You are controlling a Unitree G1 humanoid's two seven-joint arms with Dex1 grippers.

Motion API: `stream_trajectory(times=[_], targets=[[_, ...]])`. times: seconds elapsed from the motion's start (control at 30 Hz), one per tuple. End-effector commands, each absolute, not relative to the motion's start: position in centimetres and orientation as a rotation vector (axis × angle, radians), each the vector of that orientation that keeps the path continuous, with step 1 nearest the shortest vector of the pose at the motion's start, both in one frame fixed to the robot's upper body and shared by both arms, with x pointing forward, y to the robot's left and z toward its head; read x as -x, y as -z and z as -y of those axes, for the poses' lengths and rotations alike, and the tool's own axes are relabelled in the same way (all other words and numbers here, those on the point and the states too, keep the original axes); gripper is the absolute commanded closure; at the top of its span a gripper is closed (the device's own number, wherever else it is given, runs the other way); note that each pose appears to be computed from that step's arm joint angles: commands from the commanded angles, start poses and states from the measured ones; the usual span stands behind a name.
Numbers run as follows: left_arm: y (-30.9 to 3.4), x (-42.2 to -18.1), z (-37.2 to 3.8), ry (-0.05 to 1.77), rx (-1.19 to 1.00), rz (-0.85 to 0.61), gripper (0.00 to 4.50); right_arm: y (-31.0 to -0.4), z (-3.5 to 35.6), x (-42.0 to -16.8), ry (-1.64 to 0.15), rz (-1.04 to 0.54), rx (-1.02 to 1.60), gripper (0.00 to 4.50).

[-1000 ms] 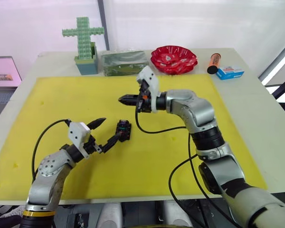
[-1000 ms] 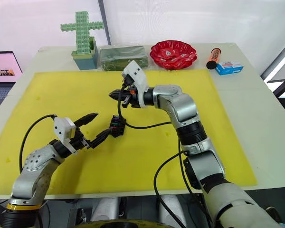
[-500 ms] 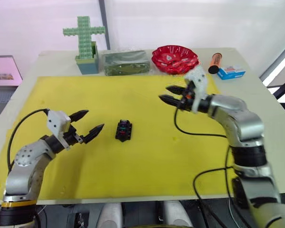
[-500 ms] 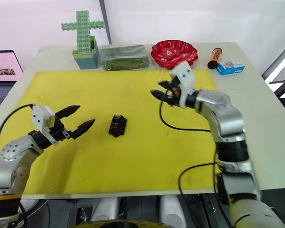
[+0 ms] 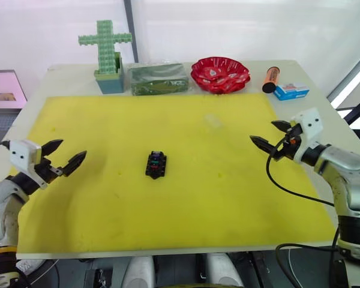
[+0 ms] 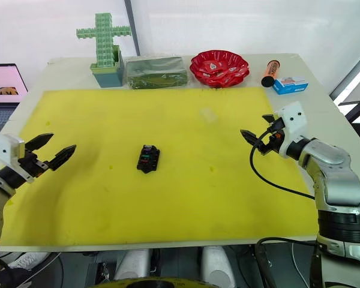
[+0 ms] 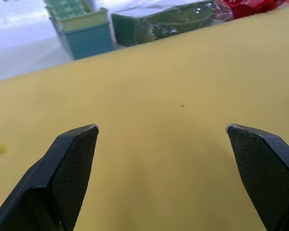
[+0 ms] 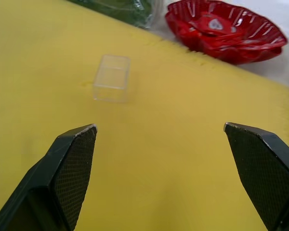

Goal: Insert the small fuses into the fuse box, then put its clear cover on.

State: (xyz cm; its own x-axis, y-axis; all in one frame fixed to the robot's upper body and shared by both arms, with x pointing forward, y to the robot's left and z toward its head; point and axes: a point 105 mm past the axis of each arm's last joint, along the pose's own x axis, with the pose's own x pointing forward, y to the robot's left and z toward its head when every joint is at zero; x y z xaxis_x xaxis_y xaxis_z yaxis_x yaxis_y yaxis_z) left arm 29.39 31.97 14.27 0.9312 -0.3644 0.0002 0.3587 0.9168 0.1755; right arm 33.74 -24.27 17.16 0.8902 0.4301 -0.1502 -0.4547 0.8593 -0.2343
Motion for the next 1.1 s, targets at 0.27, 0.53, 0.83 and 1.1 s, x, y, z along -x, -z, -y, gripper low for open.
stream_trajectory(times=[0.27, 0.53, 0.83, 1.1], targets=[[-21.0, -30.6, -28.2, 0.533, -0.187, 0.199, 0.0, -18.9, 24.4, -34.9, -0.335, 0.004, 0.411, 0.02], [-25.7, -30.1, -17.7, 0.977, -0.218, 0.263, 0.0, -19.1, 19.1, -37.3, -0.481, 0.007, 0.317, 0.02], [-25.5, -29.6, -15.1, 1.074, -0.241, 0.256, 0.0, -16.8, 15.7, -40.1, -0.508, -0.031, 0.259, 0.02], [-25.1, -29.3, -14.6, 1.068, -0.221, 0.253, 0.0, -15.6, 13.8, -41.9, -0.518, -0.039, 0.242, 0.02]])
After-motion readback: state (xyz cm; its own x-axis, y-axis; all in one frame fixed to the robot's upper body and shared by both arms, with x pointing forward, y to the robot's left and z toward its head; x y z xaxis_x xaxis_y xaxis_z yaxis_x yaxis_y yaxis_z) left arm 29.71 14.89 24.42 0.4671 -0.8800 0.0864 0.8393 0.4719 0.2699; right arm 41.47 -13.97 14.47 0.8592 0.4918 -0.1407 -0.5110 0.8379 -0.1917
